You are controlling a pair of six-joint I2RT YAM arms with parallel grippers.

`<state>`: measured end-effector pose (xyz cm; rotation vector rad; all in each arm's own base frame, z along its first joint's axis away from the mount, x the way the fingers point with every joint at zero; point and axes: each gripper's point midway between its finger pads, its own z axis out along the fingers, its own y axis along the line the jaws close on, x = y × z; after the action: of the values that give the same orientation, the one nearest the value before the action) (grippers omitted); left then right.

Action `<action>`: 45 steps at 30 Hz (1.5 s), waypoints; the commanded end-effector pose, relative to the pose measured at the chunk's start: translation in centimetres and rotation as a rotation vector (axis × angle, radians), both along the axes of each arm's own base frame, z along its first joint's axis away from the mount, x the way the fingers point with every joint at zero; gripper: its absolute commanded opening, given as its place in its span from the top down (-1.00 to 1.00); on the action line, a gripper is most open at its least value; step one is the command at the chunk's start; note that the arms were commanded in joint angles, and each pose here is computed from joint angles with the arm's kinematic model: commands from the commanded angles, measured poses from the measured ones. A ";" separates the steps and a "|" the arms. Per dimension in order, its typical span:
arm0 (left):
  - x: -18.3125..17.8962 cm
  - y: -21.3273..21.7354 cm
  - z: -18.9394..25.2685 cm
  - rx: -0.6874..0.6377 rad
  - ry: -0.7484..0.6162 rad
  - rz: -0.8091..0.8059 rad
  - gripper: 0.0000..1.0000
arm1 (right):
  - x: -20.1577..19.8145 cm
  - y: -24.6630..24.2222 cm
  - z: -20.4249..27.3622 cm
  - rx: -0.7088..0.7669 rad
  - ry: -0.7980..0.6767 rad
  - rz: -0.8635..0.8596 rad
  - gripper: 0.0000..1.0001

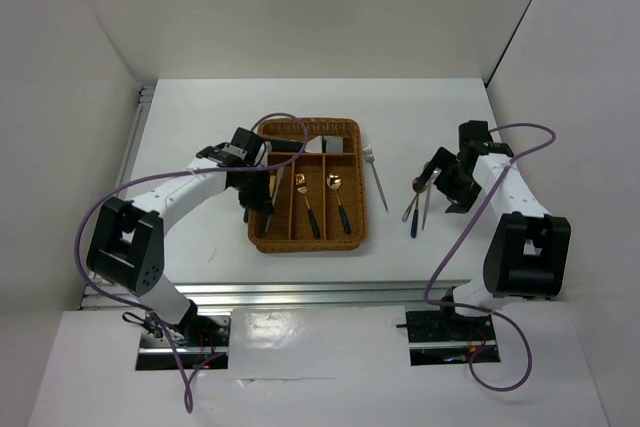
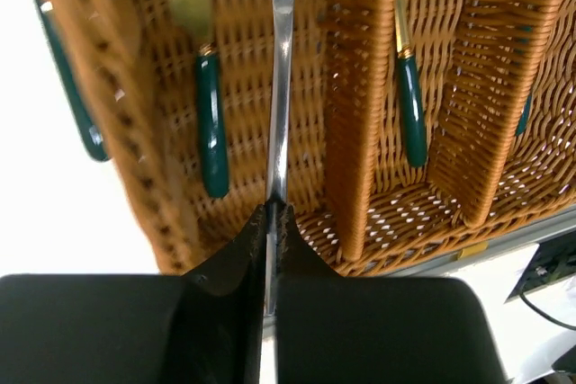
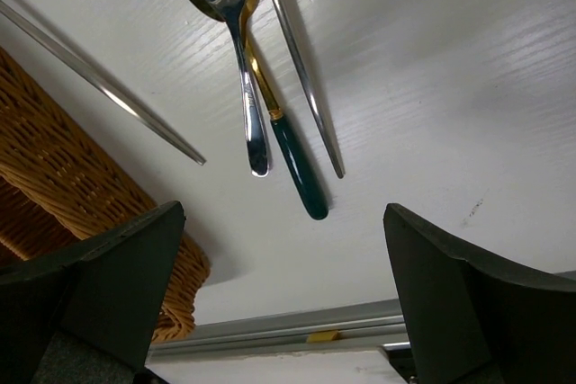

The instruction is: Sort the eating utensils into containers

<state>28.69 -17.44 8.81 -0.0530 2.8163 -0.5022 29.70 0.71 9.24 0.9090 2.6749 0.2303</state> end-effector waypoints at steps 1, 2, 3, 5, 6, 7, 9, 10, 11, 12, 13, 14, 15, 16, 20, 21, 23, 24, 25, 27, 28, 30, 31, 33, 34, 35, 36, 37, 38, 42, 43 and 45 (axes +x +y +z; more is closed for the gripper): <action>1.0 -1.5 -0.4 -0.020 -0.017 0.000 0.77 | 0.9 0.0 0.9 -0.010 -0.068 0.022 -1.00; 0.8 -1.8 -0.4 -0.022 -0.014 -0.001 0.63 | 0.9 -0.2 0.9 -0.023 -0.066 0.017 -1.00; 0.8 -1.8 -0.4 -0.022 -0.014 -0.001 0.49 | 0.9 -0.4 0.9 -0.033 -0.065 0.013 -1.00; 1.0 -1.7 0.5 -0.026 -0.046 0.003 0.17 | 0.0 -0.3 0.0 -0.033 -0.037 0.022 -1.00; 1.3 -1.3 0.6 -0.004 -0.055 0.014 0.11 | -0.3 -0.3 -0.4 -0.032 -0.026 0.022 -1.00; 1.2 -1.1 1.1 0.004 -0.058 0.018 0.08 | -0.3 -0.3 -0.6 -0.032 -0.026 0.022 -1.00; 2.0 -0.9 2.3 0.022 -0.087 0.022 -0.03 | -0.9 0.0 -1.5 -0.018 -0.009 0.027 -0.93; 2.1 -0.9 2.7 0.024 -0.093 0.014 -0.11 | -0.8 0.2 -1.7 -0.009 -0.016 0.030 -0.90; 2.5 -0.9 4.0 0.025 -0.120 0.021 -0.20 | -0.8 0.2 -1.7 -0.009 -0.016 0.030 -0.87; 2.7 -0.9 4.9 0.021 -0.141 0.012 -0.38 | -0.5 0.1 -1.6 -0.015 -0.030 0.041 -0.87; 3.2 -0.8 5.4 0.026 -0.163 0.010 -0.48 | -0.2 1.0 -1.5 -0.011 -0.047 0.080 -0.87; 3.6 -1.0 6.9 0.012 -0.193 0.011 -0.57 | 0.0 1.4 -1.4 -0.015 -0.057 0.106 -0.85; 3.7 -1.0 7.3 0.015 -0.202 0.001 -0.65 | 1.1 1.9 -0.7 -0.021 -0.089 0.133 -0.85; 3.8 -1.0 8.2 0.011 -0.221 -0.006 -0.79 | 1.5 2.9 -0.4 -0.036 -0.098 0.179 -0.85; 4.3 -1.2 10.9 -0.004 -0.285 -0.023 -0.95 | 4.0 5.4 0.1 -0.098 -0.118 0.283 -0.82; 4.3 -1.0 11.3 -0.016 -0.290 -0.018 -0.95 | 4.6 5.7 -0.5 -0.120 -0.103 0.308 -0.82; 4.5 -0.5 11.4 -0.022 -0.301 -0.015 -0.98 | 5.0 7.1 -1.1 -0.145 -0.097 0.360 -0.76; 4.9 0.4 11.8 -0.022 -0.311 0.011 -0.98 | 5.3 7.6 -2.1 -0.149 -0.079 0.388 -0.76; 4.5 0.4 11.2 -0.020 -0.297 -0.002 -0.98 | 5.8 8.4 -2.2 -0.159 -0.091 0.406 -0.72; 4.7 1.6 11.3 -0.021 -0.301 0.022 -0.98 | 6.6 8.8 -3.3 -0.167 -0.085 0.436 -0.65; 4.4 1.8 10.8 -0.029 -0.282 0.022 -0.98 | 6.9 9.5 -3.5 -0.156 -0.091 0.450 -0.63; 4.5 2.8 10.7 -0.028 -0.280 0.038 -0.98 | 7.7 9.8 -4.5 -0.157 -0.087 0.478 -0.52; 4.3 3.0 10.8 -0.036 -0.281 0.042 -1.00 | 7.9 10.0 -4.9 -0.165 -0.079 0.485 -0.49; 4.6 3.7 10.8 -0.029 -0.285 0.053 -1.00 | 8.3 10.4 -5.3 -0.172 -0.074 0.512 -0.47; 4.6 3.9 10.9 -0.034 -0.295 0.050 -1.00 | 8.7 10.6 -5.7 -0.187 -0.069 0.528 -0.46; 4.7 4.3 10.9 -0.039 -0.293 0.060 -1.00 | 8.5 10.9 -6.2 -0.196 -0.057 0.537 -0.46; 4.9 4.6 10.9 -0.034 -0.296 0.062 -1.00 | 9.0 10.6 -6.2 -0.217 -0.060 0.544 -0.46; 5.0 5.0 10.9 -0.040 -0.295 0.071 -1.00 | 9.1 11.0 -6.8 -0.220 -0.049 0.563 -0.44; 5.0 5.0 10.9 -0.036 -0.298 0.062 -1.00 | 8.8 10.6 -7.4 -0.236 -0.026 0.560 -0.41; 5.0 5.7 10.6 -0.034 -0.291 0.072 -1.00 | 9.1 10.5 -8.4 -0.247 -0.003 0.559 -0.05; 5.0 5.7 10.6 -0.034 -0.291 0.072 -1.00 | 9.0 10.3 -8.9 -0.257 0.009 0.557 0.05; 5.1 5.9 10.6 -0.037 -0.293 0.069 -1.00 | 8.6 10.2 -9.5 -0.254 0.028 0.549 0.22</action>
<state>33.96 -11.51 18.54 -0.1252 2.5436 -0.4760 38.03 10.98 1.33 0.0978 2.8284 0.0307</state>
